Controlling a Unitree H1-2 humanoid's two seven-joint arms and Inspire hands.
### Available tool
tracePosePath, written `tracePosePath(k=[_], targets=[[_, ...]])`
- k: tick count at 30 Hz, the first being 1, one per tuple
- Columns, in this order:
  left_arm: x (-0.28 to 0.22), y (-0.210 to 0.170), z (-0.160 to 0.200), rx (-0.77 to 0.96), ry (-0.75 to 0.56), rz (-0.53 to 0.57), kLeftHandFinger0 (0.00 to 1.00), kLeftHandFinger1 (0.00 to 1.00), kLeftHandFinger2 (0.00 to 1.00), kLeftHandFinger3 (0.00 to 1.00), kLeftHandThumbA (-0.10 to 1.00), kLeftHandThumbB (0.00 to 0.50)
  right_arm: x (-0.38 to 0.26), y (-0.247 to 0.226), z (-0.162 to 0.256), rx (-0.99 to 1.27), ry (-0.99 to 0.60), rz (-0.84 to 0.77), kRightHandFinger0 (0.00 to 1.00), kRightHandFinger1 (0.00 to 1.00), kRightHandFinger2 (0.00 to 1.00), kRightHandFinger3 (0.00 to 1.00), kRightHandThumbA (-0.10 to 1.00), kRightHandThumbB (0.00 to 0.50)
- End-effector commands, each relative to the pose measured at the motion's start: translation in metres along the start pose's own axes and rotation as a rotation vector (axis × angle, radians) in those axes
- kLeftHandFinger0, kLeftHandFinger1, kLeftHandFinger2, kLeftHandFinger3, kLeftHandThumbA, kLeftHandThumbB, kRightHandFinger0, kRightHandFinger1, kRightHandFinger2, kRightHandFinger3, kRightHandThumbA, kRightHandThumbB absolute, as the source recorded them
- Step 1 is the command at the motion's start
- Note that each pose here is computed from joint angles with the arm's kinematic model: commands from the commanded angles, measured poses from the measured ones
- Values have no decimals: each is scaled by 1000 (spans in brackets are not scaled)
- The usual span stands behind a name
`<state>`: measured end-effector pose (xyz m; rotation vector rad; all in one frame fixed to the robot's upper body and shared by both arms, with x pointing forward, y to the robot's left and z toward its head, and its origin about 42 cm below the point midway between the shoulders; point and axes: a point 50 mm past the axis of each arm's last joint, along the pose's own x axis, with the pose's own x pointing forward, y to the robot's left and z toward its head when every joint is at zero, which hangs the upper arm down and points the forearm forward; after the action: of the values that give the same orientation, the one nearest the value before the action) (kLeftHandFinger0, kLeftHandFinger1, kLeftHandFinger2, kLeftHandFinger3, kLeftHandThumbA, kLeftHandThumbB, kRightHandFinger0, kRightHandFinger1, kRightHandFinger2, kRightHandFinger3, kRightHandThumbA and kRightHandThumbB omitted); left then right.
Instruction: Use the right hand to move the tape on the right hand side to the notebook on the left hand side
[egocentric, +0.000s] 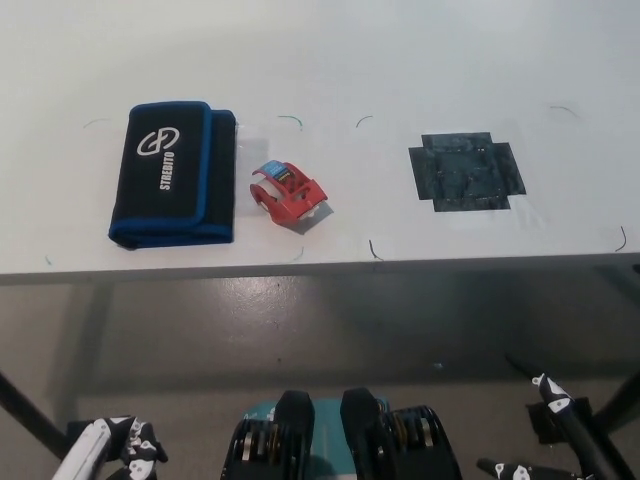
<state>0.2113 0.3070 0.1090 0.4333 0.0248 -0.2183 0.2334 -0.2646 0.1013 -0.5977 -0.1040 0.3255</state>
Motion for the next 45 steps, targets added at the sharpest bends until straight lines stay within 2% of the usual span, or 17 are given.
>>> tracePosePath(k=[1, 4, 11, 13, 18, 20, 23, 32, 37, 45], targets=[[-4, 4, 3, 17, -28, -13, 303, 237, 254, 417, 228, 4, 3, -6, 8, -15, -35, -17, 1000, 1000, 1000, 1000, 904, 156], [-5, 3, 2, 21, -20, -14, 291, 225, 249, 421, 219, 3, 1, -5, 7, -16, -27, -15, 1000, 1000, 1000, 1000, 911, 175], [-5, 2, 1, 26, -29, -14, 298, 233, 261, 427, 260, 3, 1, -5, 9, -29, -41, -12, 1000, 1000, 1000, 1000, 900, 173], [-5, 2, 2, 29, -28, -14, 301, 236, 263, 419, 271, 4, 1, -5, 9, -24, -37, -12, 1000, 1000, 1000, 1000, 895, 192], [-8, 2, 1, 23, -21, -14, 296, 231, 258, 415, 269, 9, -1, -3, 9, -30, -38, -11, 1000, 1000, 1000, 1000, 916, 194], [-8, 2, 0, 12, -25, -12, 275, 221, 249, 414, 234, 2, -1, -3, 8, -30, -36, -13, 1000, 1000, 1000, 1000, 935, 212], [-8, 2, 0, 11, -22, -12, 276, 219, 248, 414, 236, 1, 0, -4, 10, -30, -34, -7, 1000, 1000, 1000, 1000, 932, 195], [-9, 2, 1, 20, -18, -12, 291, 227, 254, 417, 230, 0, -1, -4, 10, -24, -38, -2, 1000, 1000, 1000, 1000, 915, 191], [-7, 3, 1, 15, -13, -12, 303, 234, 262, 419, 233, 6, -1, -3, 9, -18, -35, -10, 1000, 1000, 1000, 1000, 907, 206], [-8, 1, -1, 13, -15, -18, 289, 232, 261, 422, 227, 0, -3, -3, 7, -21, -37, -5, 1000, 1000, 1000, 1000, 906, 181]])
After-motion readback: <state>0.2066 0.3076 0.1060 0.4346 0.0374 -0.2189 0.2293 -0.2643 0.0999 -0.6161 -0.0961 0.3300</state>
